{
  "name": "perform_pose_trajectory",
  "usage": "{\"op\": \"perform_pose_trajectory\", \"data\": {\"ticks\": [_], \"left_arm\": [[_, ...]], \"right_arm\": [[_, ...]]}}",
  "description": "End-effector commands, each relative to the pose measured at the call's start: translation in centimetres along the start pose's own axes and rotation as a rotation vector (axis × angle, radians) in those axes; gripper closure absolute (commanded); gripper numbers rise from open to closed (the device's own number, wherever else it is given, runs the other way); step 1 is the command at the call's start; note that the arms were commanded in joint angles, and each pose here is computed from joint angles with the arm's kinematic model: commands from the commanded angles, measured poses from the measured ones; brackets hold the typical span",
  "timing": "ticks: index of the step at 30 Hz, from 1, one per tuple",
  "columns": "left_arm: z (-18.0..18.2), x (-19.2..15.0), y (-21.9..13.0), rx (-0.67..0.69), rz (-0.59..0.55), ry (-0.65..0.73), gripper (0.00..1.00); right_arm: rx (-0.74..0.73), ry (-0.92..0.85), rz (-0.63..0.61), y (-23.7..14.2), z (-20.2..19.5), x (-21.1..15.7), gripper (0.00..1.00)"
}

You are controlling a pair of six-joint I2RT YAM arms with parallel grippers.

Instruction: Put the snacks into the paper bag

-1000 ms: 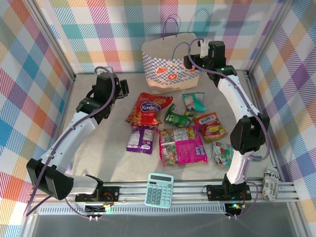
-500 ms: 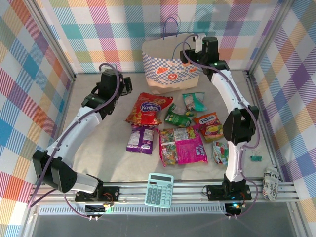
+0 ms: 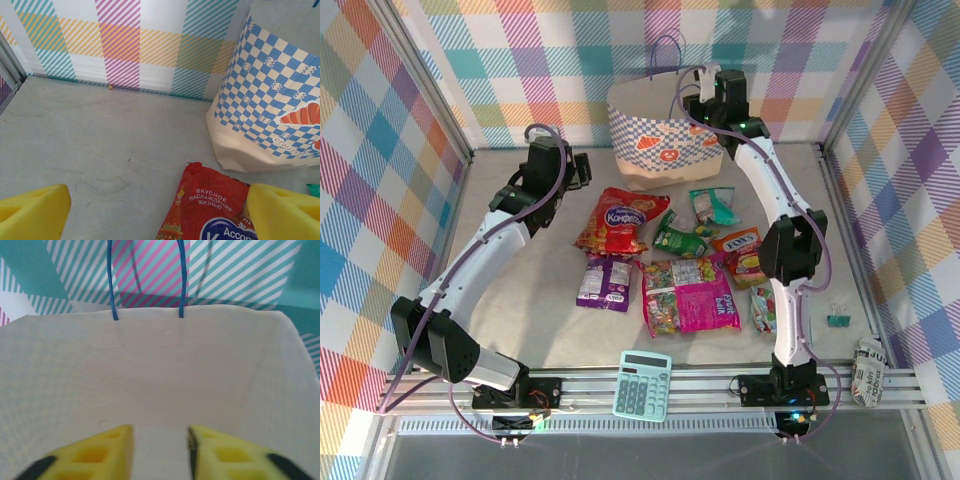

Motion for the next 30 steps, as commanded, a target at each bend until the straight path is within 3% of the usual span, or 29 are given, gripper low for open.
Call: {"op": "perform_pose_trajectory", "data": {"ticks": [1, 5, 19, 30], "left_arm": [[-0.1, 0.8, -0.7, -0.01, -0.03, -0.014, 0.09], [0.3, 0.6, -1.2, 0.001, -0.031, -0.012, 0.09], [1.5, 0.4, -2.5, 0.059, -0.044, 0.015, 0.09], [1.9, -0.4, -1.9, 0.117, 0.01, 0.038, 0.08]], "right_arm": [[0.063, 0.005, -0.015, -0.1, 1.3, 1.0, 0.79], [0.104, 0.022, 0.007, 0.3, 2.0, 0.9, 0.89], [0.267, 0.069, 0.02, 2.3, 7.0, -0.5, 0.87], [0.343, 0.104, -0.036, 3.3, 10.8, -0.9, 0.85]]}}
Point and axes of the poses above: each hand's point on the last joint's axis, 136 mm out from that joint toward the fingers, its own y axis out along the fingers, its own z axis along the line the jaws close on, x = y × z, the point moved 9 cm from there along -y, back along the fingers, and after that the axes turned 10 degrees about y, right-handed, at the moved point
